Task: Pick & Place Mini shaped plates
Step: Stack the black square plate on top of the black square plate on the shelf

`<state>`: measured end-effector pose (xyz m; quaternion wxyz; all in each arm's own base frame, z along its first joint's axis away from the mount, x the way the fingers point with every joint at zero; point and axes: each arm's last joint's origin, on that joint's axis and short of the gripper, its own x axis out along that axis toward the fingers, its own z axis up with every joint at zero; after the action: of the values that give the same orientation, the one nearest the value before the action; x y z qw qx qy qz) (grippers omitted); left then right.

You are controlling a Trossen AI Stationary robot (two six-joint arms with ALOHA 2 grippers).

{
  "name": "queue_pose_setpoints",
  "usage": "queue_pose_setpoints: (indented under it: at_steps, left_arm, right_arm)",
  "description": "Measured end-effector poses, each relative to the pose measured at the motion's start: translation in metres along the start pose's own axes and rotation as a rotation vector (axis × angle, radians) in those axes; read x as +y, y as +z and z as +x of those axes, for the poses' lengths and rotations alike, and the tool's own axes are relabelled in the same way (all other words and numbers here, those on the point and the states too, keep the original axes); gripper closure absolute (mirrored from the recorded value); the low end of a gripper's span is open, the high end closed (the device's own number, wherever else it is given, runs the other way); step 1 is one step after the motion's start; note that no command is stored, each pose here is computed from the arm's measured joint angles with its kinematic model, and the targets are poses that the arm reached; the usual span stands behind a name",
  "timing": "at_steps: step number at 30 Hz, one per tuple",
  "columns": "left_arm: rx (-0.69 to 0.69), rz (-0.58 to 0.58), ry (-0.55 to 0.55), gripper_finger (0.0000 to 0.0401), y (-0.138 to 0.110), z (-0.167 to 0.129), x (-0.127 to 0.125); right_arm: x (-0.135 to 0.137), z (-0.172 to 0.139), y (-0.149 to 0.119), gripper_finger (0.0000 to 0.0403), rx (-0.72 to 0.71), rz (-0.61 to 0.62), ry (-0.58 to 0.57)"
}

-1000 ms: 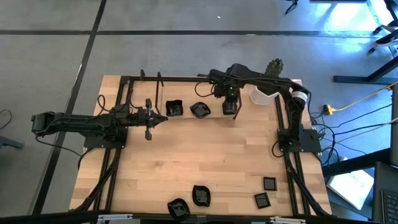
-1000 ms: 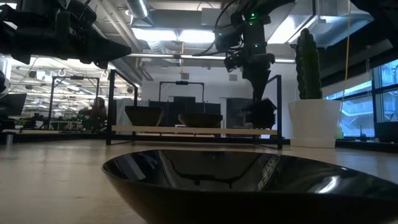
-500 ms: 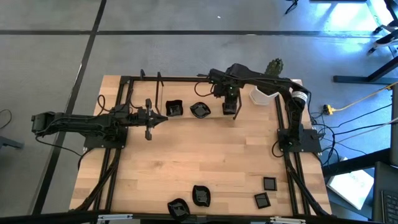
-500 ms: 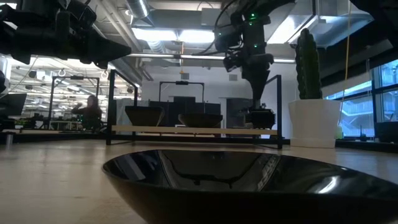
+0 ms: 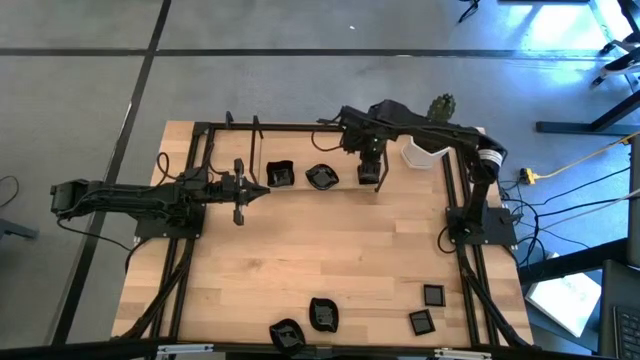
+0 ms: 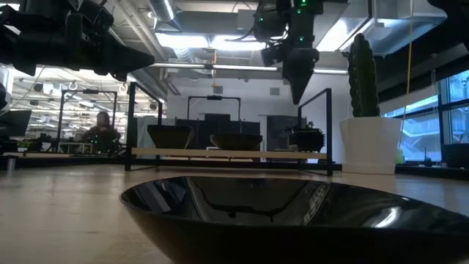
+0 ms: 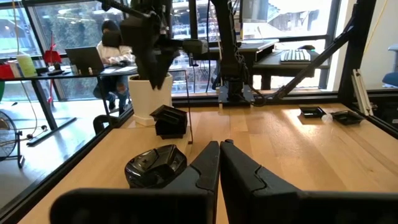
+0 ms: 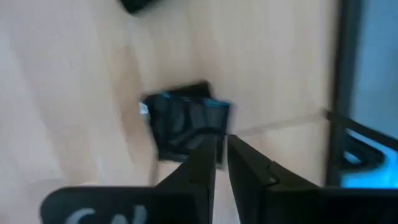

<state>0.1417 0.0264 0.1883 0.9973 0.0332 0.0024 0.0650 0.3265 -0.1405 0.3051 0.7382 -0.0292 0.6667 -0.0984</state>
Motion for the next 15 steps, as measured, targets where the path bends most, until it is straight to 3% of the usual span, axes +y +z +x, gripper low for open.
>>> queue_pose_setpoints:
  at_steps: [4,9,15]
  left_arm:
    - [0.000,0.000,0.000,0.0392,0.000,0.000,0.000]
    - [0.000,0.001,0.000,0.0392,0.000,0.000,0.000]
    - [0.009,0.017,-0.001,0.0394,-0.001,0.000,0.000]
  right_arm:
    - [0.001,0.017,0.008,0.0361,0.033,-0.030,0.012]
    - [-0.008,0.035,0.011,0.0361,0.151,-0.038,-0.168]
    - [-0.013,0.053,0.014,0.0361,0.196,-0.029,-0.152]
